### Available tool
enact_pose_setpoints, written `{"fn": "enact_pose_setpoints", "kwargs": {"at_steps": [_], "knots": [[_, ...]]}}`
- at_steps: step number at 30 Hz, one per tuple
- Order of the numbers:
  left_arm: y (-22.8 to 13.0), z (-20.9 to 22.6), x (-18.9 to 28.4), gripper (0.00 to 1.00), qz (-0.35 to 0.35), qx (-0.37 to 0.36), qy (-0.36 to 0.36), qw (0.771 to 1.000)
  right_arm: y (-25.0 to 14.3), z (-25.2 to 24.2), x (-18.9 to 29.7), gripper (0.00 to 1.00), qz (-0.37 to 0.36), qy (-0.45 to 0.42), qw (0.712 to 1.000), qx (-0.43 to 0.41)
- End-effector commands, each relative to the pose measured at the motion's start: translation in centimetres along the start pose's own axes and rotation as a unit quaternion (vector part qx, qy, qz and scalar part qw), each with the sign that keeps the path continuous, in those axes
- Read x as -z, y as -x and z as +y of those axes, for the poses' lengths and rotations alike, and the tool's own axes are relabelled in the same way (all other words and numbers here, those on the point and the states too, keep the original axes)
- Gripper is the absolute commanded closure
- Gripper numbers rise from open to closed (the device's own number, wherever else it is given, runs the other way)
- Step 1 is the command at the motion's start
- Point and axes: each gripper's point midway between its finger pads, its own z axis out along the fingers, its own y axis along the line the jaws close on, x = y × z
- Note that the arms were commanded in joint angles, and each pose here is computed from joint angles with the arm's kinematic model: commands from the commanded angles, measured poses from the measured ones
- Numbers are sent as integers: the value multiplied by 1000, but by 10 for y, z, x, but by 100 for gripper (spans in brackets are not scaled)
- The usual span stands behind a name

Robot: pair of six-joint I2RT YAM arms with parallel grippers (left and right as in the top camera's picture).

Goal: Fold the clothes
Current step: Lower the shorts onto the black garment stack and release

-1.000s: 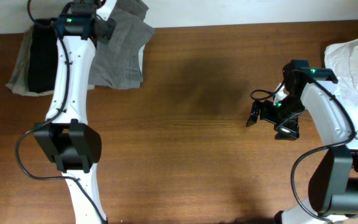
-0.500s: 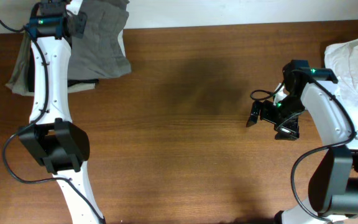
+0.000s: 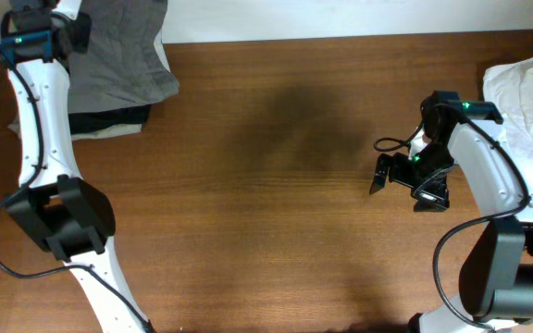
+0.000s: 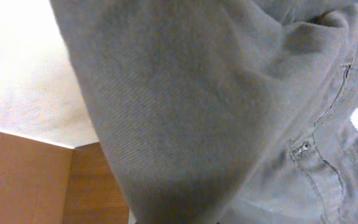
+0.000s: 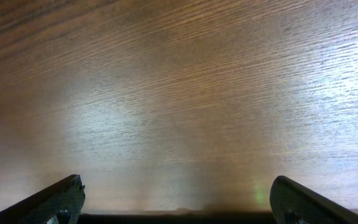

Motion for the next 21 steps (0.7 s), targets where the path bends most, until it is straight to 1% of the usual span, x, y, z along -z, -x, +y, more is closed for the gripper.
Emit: {"fn": "enact_pose_setpoints", "kwargs": {"at_steps": [1, 3, 6, 12, 17, 18, 19, 20, 21], "knots": [[-7, 4, -22, 99, -7, 0, -4, 1000, 0, 0, 9, 1, -13, -7, 1000, 10], [-17, 9, -41, 99, -7, 4, 6, 1000, -4, -1, 9, 1, -6, -9, 1000, 8], [-25, 20, -56, 99, -12, 10, 21, 1000, -8, -6, 9, 1, 2, -23, 1000, 6], [-39, 49, -66, 99, -18, 24, 48, 998, -14, -10, 9, 1, 13, -34, 999, 1], [-60, 69, -77, 99, -10, 34, 63, 997, -19, -11, 9, 1, 23, -36, 999, -1], [-64, 71, -79, 95, -7, 36, 62, 997, -20, -11, 10, 1, 25, -36, 999, -1], [-68, 72, -81, 94, -4, 38, 63, 997, -21, -12, 10, 1, 26, -37, 999, -2], [-71, 74, -82, 90, -2, 41, 64, 997, -21, -12, 10, 1, 27, -37, 999, -2], [-74, 76, -83, 73, 0, 42, 64, 997, -21, -12, 10, 2, 28, -37, 999, -2]]}}
